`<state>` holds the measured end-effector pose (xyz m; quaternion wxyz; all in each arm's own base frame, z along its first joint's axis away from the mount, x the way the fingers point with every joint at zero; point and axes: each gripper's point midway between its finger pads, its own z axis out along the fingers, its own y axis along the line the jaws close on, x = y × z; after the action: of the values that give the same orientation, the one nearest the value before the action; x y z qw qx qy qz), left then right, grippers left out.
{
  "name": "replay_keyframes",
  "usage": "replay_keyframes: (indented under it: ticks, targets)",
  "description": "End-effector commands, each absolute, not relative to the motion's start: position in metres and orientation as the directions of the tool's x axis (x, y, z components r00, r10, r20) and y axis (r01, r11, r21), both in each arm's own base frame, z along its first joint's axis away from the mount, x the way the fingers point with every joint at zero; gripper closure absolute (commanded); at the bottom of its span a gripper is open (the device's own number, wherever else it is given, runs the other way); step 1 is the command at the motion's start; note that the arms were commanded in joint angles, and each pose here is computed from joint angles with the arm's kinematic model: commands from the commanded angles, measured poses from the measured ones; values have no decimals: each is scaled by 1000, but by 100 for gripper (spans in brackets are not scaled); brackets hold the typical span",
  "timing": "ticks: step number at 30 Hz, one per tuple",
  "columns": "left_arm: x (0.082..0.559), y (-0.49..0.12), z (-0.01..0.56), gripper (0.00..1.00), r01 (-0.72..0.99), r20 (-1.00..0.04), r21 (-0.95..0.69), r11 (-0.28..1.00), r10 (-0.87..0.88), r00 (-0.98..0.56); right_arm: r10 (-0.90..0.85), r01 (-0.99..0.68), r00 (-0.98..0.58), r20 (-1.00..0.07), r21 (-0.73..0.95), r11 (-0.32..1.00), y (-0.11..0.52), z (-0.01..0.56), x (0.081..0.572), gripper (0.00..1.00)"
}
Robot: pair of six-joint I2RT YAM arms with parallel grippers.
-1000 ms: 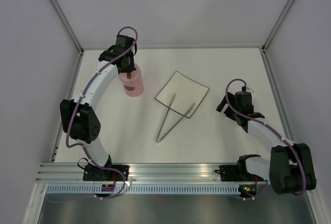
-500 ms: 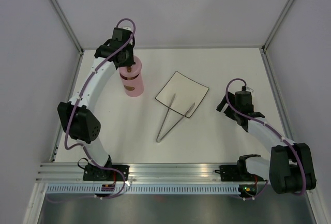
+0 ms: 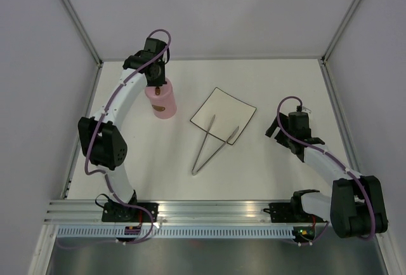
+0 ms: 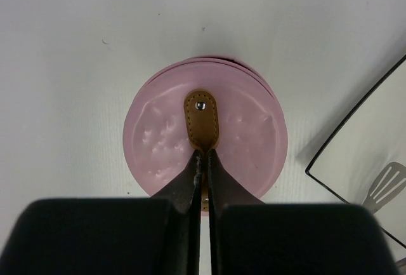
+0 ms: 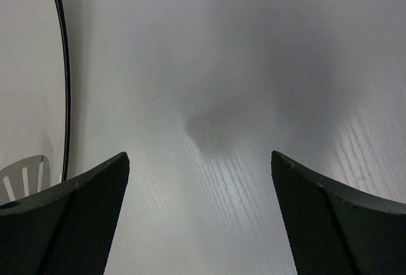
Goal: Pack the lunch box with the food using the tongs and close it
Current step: Close the box lid on the packing box.
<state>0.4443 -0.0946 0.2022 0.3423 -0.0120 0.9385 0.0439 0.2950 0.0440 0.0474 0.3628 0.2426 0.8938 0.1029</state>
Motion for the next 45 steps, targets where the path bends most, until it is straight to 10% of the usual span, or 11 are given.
replay_keyframes:
  ticks: [1,45]
  targets:
    - [449,-85,194,98,-56,-632,137,989,43,-774,521,355,-594,-613,381,853,46,58,306,2]
    - [468,-87,205,98,-32,-649,109,994,47,-759,536,369,-599,-595,389,844,49,52,313,2]
